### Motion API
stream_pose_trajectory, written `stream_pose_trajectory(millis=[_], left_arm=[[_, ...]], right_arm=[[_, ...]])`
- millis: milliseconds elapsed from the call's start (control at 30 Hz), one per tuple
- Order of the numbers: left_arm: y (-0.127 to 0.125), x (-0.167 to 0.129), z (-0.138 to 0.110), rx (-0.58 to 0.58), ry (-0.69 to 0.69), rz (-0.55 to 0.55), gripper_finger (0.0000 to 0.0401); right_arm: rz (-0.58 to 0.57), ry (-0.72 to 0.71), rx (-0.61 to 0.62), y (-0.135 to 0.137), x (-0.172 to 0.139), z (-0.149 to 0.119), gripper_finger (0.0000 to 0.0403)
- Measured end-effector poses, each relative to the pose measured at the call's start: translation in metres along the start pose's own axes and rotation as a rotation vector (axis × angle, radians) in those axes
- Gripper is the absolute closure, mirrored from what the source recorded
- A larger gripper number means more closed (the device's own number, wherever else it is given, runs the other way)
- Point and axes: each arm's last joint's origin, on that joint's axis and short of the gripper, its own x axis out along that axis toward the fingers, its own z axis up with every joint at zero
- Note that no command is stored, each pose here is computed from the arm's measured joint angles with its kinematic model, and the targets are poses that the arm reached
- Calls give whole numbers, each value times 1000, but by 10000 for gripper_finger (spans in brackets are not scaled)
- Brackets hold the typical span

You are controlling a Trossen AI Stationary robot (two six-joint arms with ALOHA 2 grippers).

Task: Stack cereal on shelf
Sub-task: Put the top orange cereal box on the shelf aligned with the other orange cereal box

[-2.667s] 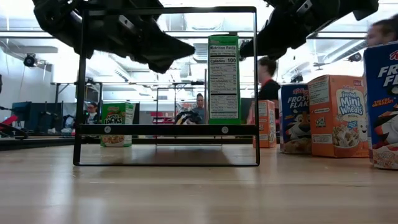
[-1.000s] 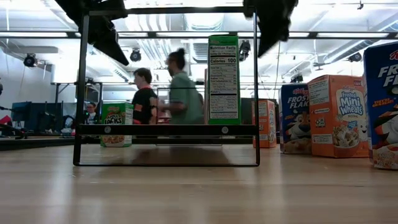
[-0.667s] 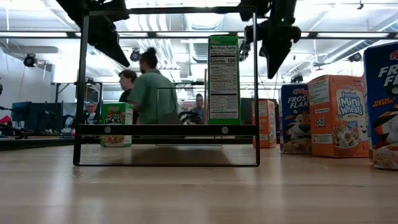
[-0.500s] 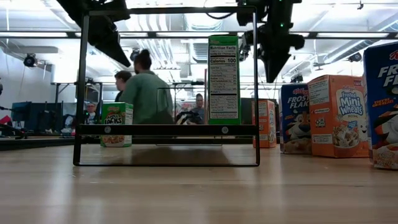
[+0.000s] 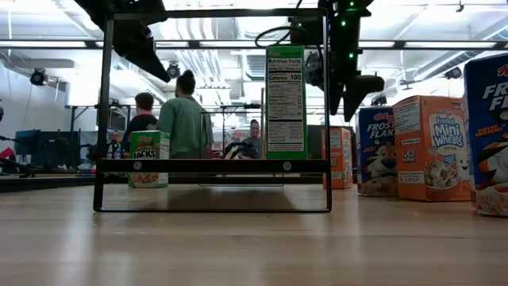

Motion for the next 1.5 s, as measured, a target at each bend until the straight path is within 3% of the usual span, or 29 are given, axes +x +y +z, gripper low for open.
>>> stream_pose_trajectory(millis=[233, 800, 1500], left_arm=[[0, 0, 1, 3, -7, 0, 401], [1, 0, 7, -18, -67, 6, 401], [1, 0, 7, -2, -66, 6, 401]], right_arm=[[184, -119, -11, 3, -6, -2, 149], [182, -81, -157, -5, 23, 12, 153], [219, -107, -147, 5, 23, 28, 170]])
